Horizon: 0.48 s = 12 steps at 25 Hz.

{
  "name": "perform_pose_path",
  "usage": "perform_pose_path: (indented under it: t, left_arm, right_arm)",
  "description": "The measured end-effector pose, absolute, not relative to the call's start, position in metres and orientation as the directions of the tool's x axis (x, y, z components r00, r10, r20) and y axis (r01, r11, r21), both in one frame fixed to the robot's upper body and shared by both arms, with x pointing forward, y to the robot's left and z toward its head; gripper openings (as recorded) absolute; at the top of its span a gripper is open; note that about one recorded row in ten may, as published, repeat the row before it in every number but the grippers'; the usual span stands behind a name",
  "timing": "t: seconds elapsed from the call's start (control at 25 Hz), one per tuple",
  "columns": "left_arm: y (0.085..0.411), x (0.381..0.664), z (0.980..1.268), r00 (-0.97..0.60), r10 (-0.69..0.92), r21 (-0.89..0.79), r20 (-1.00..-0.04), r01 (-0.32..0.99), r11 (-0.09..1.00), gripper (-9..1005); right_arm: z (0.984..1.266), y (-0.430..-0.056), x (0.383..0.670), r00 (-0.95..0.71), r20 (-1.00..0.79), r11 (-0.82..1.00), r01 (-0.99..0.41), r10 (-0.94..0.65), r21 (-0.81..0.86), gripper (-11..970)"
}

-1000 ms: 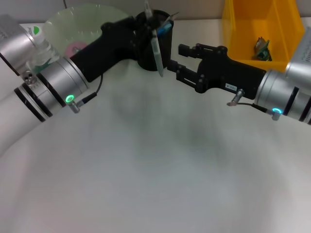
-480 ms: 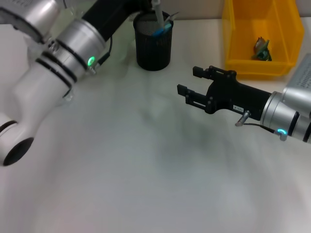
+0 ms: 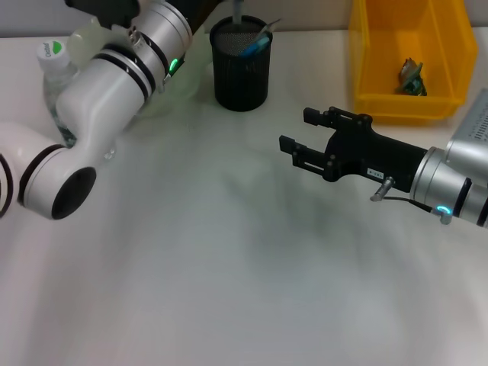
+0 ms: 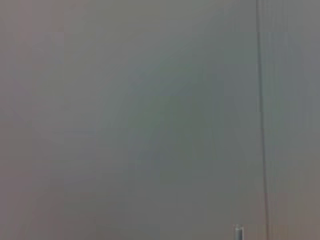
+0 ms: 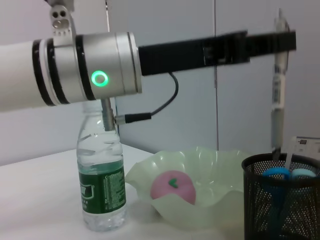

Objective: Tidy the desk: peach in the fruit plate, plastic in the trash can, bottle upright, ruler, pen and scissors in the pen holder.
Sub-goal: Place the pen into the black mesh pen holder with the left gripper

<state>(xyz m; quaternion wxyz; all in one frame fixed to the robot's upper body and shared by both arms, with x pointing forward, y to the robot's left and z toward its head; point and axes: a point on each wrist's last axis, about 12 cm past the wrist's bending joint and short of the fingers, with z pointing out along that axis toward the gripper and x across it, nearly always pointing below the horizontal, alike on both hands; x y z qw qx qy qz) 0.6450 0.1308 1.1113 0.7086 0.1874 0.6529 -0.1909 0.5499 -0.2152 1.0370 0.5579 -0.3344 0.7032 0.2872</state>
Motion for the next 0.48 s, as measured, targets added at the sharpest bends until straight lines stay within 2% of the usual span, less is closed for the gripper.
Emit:
perform_pose_path:
  t: [0.2,0.48]
  left_arm:
    - [0.1286,0.6498,1.1070,0.015,0.013,0.019,-1.000,0.500,0.866,220]
    - [0.1294,0.6492,1.1064,0.003,-0.015,-0.012,-1.000,0.485,0.874,237]
  right_arm:
    - [1.0377,-0.2167,0.5506,-0.151,-0.977,0.613,-0.789,-0.151,0.028,653]
    - [1.0390,-0.2170,0.5516,-0.146,-0.977,0.612,-0.790,-0.153,0.022,653]
